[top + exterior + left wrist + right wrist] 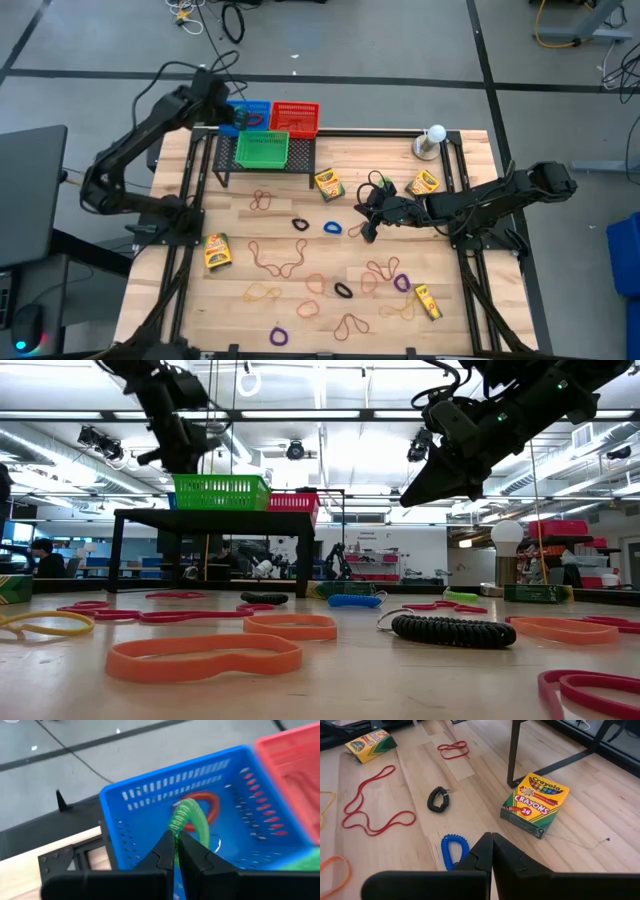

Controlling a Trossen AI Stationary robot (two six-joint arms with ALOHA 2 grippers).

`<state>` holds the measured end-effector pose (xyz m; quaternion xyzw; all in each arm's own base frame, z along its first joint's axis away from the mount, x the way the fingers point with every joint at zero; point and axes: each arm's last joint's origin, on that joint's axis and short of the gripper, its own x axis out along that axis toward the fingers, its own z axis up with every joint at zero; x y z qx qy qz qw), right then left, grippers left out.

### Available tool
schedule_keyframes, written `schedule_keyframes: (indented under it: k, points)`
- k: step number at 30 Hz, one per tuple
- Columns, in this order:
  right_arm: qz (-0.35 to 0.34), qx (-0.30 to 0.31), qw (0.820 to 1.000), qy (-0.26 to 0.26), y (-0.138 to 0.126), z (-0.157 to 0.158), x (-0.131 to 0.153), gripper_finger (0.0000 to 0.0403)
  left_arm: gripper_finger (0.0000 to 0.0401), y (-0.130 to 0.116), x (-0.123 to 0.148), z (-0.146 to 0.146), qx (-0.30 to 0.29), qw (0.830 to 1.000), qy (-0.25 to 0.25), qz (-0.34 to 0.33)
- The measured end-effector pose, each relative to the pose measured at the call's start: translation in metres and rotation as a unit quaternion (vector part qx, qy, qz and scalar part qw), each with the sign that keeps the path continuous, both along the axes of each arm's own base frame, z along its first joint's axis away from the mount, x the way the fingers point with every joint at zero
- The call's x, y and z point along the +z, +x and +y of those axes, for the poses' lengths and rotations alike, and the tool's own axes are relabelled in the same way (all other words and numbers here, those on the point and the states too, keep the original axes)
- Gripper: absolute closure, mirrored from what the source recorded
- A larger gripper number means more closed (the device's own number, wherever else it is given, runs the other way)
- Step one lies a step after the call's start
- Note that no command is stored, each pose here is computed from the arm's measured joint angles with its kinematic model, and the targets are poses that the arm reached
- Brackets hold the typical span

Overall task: Pick & Place Office Desk Supplies
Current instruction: Put the green spring keychain into the blue bin, then put the red rubber band into the red bin

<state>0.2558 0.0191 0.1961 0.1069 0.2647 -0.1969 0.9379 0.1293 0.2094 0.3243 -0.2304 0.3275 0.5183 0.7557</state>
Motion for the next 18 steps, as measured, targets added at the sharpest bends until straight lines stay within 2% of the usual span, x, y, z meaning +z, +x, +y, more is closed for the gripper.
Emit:
schedule_keyframes:
  k: [6,18]
  points:
    - [0.002,0.002,1.0,-0.004,0.0,0.0,0.0,0.0394,0.0373,-0.005,-0.013,0.017,0.016,0.999,-0.021,0.021]
    - [0.002,0.003,1.0,-0.005,0.0,0.0,0.0,0.0394,0.0285,-0.006,-0.01,0.019,0.01,0.999,-0.016,0.026]
